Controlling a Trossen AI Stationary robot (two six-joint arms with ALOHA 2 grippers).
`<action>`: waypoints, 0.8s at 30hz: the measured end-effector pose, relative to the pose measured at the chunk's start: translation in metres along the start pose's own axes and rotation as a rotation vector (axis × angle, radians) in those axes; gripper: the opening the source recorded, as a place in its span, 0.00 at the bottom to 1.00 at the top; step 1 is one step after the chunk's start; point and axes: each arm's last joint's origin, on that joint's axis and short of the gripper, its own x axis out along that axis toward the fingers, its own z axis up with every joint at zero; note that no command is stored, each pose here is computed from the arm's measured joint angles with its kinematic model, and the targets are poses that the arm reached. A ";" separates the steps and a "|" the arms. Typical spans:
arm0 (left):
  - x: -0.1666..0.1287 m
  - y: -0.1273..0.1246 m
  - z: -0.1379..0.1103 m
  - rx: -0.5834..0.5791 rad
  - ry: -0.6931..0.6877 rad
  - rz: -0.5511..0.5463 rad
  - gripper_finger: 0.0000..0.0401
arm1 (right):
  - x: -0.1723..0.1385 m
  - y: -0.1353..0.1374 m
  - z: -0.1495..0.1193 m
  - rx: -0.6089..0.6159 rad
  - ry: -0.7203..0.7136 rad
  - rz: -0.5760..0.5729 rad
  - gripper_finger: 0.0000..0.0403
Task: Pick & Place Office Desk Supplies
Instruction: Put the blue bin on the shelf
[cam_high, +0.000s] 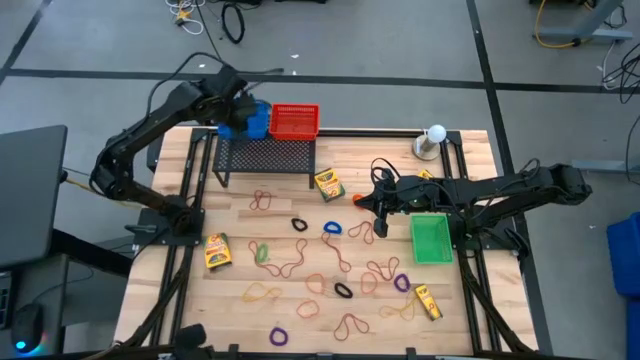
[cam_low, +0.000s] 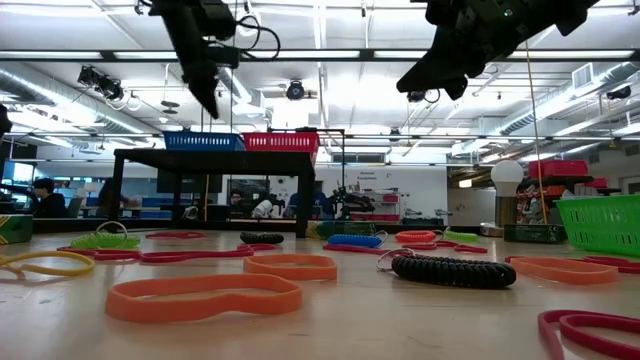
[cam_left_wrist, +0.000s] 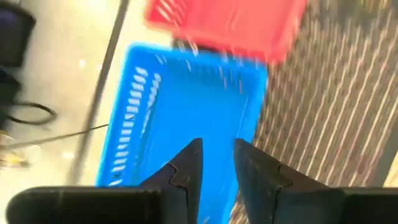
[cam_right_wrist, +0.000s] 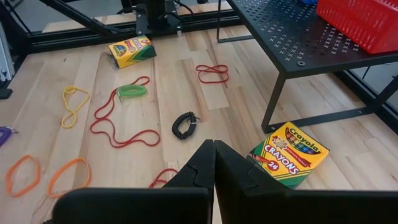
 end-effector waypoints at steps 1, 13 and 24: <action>0.002 0.004 0.000 -0.084 -0.024 -0.029 0.21 | 0.000 0.000 0.000 0.000 0.000 0.000 0.02; 0.056 0.023 0.017 -0.447 -0.042 0.030 0.02 | 0.000 0.000 0.000 0.001 0.000 0.000 0.02; 0.061 0.024 0.022 -0.455 -0.089 0.023 0.02 | 0.000 0.000 0.000 0.001 0.000 -0.001 0.02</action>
